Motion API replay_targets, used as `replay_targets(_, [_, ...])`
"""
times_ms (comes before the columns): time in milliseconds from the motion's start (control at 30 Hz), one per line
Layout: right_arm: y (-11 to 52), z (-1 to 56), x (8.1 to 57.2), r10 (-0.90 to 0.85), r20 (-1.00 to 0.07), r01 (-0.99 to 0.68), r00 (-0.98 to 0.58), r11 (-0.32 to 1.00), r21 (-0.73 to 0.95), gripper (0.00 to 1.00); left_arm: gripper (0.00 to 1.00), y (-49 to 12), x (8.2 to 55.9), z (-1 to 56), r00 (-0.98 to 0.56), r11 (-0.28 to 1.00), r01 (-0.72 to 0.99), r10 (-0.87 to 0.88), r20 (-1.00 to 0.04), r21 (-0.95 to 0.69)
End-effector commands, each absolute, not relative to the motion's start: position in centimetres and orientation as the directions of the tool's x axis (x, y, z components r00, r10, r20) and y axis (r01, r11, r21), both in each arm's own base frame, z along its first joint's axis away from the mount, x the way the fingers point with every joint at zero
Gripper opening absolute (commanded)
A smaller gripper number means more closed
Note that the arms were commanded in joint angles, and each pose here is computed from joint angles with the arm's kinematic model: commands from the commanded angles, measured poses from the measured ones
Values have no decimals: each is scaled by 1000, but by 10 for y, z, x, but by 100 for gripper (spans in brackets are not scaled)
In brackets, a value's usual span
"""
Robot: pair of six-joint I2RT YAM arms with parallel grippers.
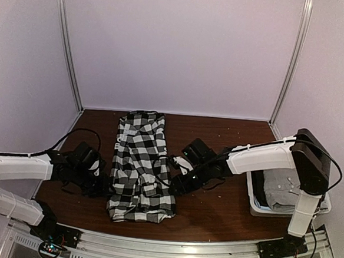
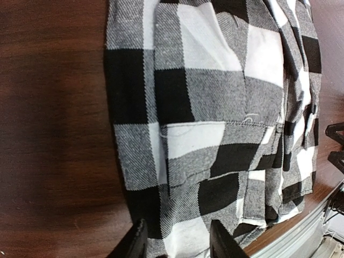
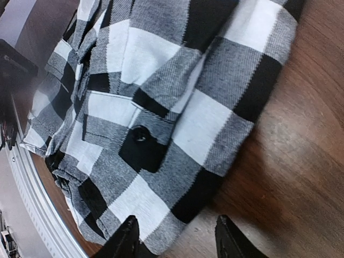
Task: Fold and stack the long sleeve shirts
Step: Smooth out the rectangle-folded shirt at the center of the board, then pick up the rectangle-folded shirt from the center of the board.
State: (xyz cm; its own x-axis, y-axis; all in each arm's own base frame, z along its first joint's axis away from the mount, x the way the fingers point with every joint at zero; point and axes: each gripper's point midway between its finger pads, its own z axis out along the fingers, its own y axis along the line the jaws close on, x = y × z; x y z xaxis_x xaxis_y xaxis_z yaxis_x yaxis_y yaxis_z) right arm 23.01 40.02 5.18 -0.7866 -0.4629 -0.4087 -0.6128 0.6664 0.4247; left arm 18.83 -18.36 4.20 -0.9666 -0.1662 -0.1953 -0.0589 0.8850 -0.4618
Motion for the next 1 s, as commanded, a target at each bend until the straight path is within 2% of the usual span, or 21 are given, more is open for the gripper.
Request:
replay_targets(0, [386,52,233,-378,-374,-529,-847,671,520,54,44,-182,191,37,-965,867,-76,-189,-184,-493])
replay_targets(167, [390,51,227,-332,-354,-484,-875,633,604,63,49,-176,196,30,-963,830,-91,-215,-164,-550])
replay_targets(433, [399,40,232,-234,-317,-392,-919,626,674,63,51,-176,198,27,-963,768,-94,-232,-138,-634])
replay_targets(600, [408,38,234,-190,-291,-345,-938,596,725,61,48,-175,199,17,-968,768,-97,-220,-119,-633])
replay_targets(967, [423,24,236,-219,-255,-335,-942,569,750,55,19,-182,191,3,-979,751,-114,-196,-55,-650])
